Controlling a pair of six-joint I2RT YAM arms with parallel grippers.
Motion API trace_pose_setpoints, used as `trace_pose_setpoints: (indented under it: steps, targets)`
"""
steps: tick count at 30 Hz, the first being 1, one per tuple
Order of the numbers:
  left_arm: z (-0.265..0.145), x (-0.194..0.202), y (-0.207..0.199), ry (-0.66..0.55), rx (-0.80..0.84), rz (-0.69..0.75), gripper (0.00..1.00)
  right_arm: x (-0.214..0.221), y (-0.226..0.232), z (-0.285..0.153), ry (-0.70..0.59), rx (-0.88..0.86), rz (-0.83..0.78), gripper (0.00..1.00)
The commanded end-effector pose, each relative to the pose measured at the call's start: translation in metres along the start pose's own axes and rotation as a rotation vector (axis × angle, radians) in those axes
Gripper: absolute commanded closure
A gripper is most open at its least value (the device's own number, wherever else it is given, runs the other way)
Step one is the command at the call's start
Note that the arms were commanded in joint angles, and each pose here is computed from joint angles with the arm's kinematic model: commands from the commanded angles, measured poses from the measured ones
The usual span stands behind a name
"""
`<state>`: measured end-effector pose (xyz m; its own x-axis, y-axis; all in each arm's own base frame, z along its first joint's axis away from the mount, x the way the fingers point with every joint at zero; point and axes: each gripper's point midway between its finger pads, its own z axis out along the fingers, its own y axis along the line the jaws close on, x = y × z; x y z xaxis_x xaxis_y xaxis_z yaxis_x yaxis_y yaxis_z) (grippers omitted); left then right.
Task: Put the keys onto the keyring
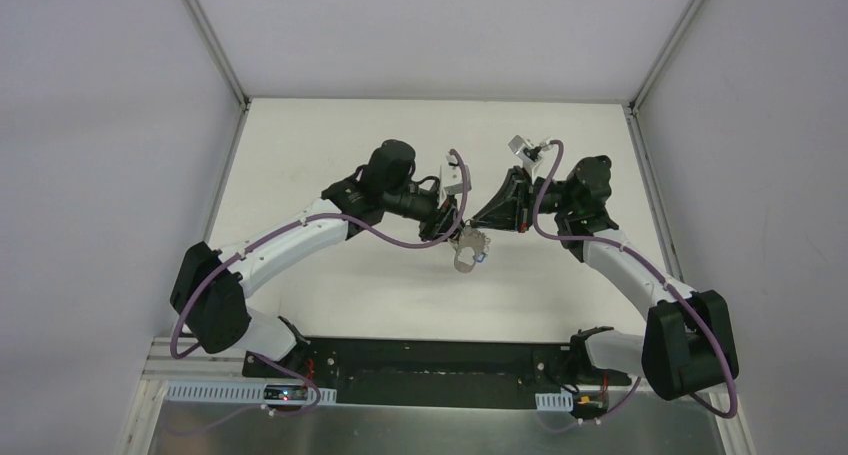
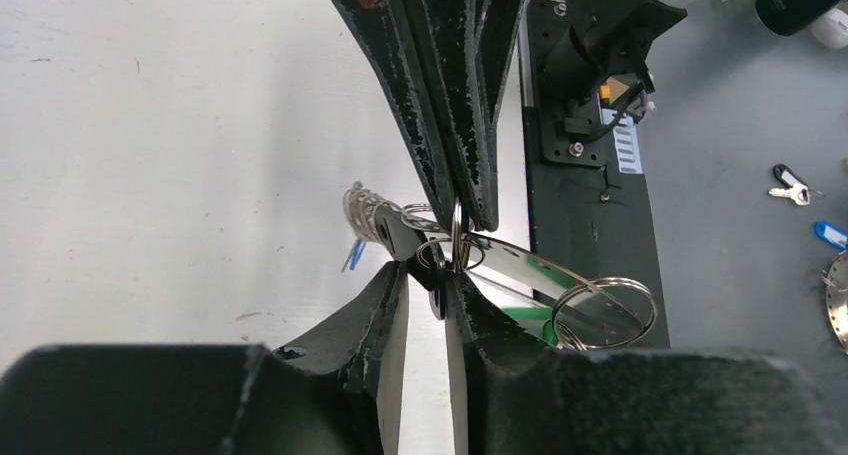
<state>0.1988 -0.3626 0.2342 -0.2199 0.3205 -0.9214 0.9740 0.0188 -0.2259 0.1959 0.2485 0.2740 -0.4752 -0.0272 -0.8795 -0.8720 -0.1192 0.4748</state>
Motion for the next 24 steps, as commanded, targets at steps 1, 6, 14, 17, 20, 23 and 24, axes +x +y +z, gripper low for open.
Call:
trace_pose_setpoints:
  steps: [1, 6, 14, 17, 20, 23, 24]
  targets:
    - [-0.004, -0.002, -0.008, 0.006, 0.013, 0.051, 0.84, -0.012, 0.012, -0.003, -0.013, -0.008, -0.099, 1.0]
    - [-0.011, -0.002, -0.009, 0.028, 0.002, 0.1, 0.99, -0.011, 0.01, -0.005, -0.012, -0.001, -0.098, 1.0]
    - [-0.022, -0.01, -0.014, 0.043, -0.019, 0.142, 1.0, -0.008, 0.006, -0.004, -0.008, 0.006, -0.089, 1.0]
    - [-0.026, -0.016, -0.015, 0.05, -0.028, 0.152, 1.0, -0.006, 0.005, -0.005, -0.004, 0.007, -0.084, 1.0]
    - [-0.03, -0.021, -0.013, 0.057, -0.046, 0.157, 1.0, -0.005, 0.003, -0.005, 0.002, 0.009, -0.08, 1.0]
    - [-0.032, -0.027, -0.013, 0.059, -0.06, 0.157, 1.0, -0.002, 0.002, -0.005, 0.008, 0.005, -0.077, 1.0]
    - [-0.032, -0.029, -0.013, 0.058, -0.062, 0.153, 1.0, -0.002, 0.002, -0.005, 0.009, 0.004, -0.076, 1.0]
